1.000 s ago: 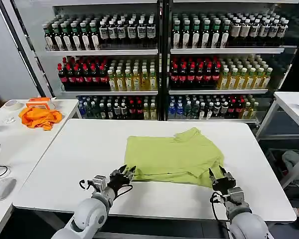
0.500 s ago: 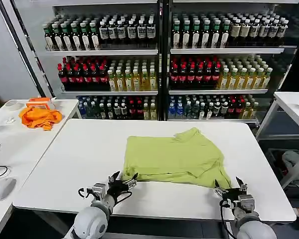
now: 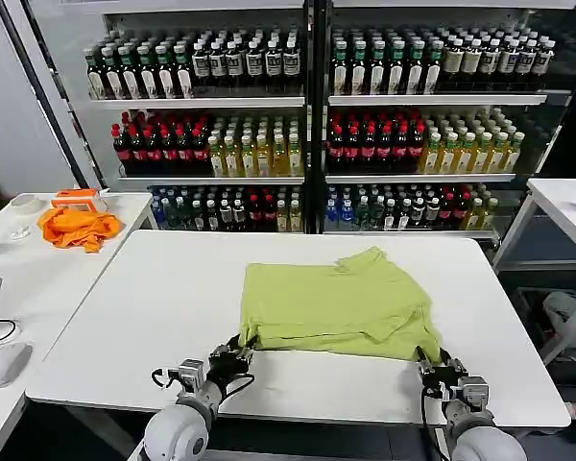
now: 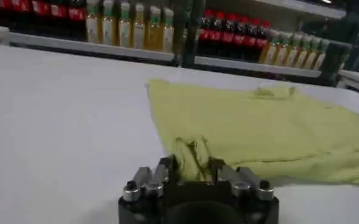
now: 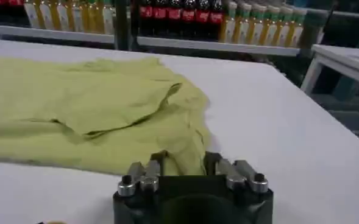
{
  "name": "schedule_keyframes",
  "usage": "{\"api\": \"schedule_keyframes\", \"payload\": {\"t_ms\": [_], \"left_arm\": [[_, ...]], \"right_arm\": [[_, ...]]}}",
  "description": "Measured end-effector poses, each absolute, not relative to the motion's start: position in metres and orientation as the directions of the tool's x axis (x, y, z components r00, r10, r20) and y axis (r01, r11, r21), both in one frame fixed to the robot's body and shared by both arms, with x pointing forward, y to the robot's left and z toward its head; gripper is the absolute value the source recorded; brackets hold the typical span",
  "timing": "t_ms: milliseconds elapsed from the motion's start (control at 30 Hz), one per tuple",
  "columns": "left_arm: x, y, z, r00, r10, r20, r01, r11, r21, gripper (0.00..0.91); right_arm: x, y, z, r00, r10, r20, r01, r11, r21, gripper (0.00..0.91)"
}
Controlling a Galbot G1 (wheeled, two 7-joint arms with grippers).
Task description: Fold and organize the clothes.
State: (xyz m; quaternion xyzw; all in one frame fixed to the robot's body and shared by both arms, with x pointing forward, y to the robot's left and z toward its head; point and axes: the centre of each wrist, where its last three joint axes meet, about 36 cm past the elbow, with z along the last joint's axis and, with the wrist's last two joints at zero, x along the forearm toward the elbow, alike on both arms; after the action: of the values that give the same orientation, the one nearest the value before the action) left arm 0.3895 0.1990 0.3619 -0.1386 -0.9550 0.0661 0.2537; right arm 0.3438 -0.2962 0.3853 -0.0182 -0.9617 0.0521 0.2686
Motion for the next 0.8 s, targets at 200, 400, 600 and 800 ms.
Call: {"api": "schedule_keyframes", "payload": {"t_ms": [200,400,600,800], "left_arm": [[0.388,0.202,0.365,-0.822,0.325,0.468,0.234,0.941,-0.243,0.020],[0.385,0.208,0.371,-0.813,0.344,0.469,0.227,0.930,-0.289,0.020],[0.377,0.216,0.379,-0.810,0.353,0.468,0.220,0.923,-0.314,0.020],[0.354,0.223,0.389,-0.809,0.361,0.464,0.218,0.917,-0.334,0.020]], "right_arm": [[0.339,-0.296,0.389,-0.851,0.057,0.521,-0.002,0.994,-0.113,0.000],[0.332,-0.297,0.397,-0.849,0.044,0.526,-0.018,0.993,-0.113,0.000],[0.318,-0.298,0.411,-0.845,0.025,0.534,-0.044,0.992,-0.116,0.000],[0.297,-0.298,0.428,-0.841,0.010,0.541,-0.070,0.989,-0.127,0.000]]}}
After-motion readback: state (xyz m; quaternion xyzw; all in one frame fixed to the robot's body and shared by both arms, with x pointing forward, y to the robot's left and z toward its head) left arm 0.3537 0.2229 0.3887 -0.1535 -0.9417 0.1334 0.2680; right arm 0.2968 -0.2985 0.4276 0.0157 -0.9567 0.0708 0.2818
